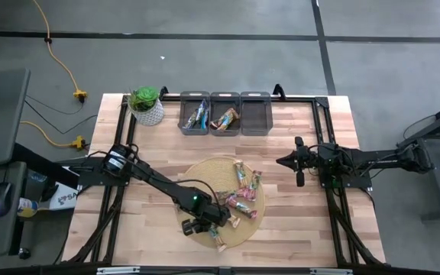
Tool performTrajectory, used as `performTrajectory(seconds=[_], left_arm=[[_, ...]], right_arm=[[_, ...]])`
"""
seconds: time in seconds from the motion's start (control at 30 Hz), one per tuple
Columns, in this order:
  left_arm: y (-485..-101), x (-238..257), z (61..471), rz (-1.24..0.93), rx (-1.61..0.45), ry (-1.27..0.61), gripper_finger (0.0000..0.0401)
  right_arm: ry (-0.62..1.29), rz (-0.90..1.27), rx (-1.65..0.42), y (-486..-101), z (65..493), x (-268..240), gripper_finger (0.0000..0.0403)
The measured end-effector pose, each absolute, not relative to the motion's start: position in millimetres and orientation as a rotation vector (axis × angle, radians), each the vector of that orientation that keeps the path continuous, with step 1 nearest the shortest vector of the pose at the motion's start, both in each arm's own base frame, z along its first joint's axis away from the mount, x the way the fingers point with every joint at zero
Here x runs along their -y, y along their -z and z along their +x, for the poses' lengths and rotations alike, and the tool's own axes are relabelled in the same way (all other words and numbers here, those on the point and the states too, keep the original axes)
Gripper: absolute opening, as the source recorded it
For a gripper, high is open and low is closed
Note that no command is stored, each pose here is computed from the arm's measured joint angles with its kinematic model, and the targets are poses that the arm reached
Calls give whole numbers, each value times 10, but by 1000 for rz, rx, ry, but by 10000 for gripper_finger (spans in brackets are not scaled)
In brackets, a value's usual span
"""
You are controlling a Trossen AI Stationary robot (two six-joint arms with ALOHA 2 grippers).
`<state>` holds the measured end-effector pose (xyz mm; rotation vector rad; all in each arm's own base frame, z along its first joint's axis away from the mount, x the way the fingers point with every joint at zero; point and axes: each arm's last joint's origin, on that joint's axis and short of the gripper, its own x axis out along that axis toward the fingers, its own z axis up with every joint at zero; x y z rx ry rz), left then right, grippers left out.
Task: Pick and place Granola Bars by type
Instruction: Put the yellow granola bar into the middle black bin
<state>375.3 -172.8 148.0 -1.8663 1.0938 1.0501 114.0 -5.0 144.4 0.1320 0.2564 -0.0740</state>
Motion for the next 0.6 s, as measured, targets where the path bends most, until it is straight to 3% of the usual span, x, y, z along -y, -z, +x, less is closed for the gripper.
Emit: performTrajectory(seconds=[0.3, 0.6], left_arm=[[-1480, 1730, 3764, -1853, -1095, -1020, 116], [-1620, 1719, 3808, -1776, -1041, -1010, 110]], right_arm=[[74, 132, -257, -1443, 1140, 50, 0], [74, 132, -257, -1443, 1140, 50, 0]])
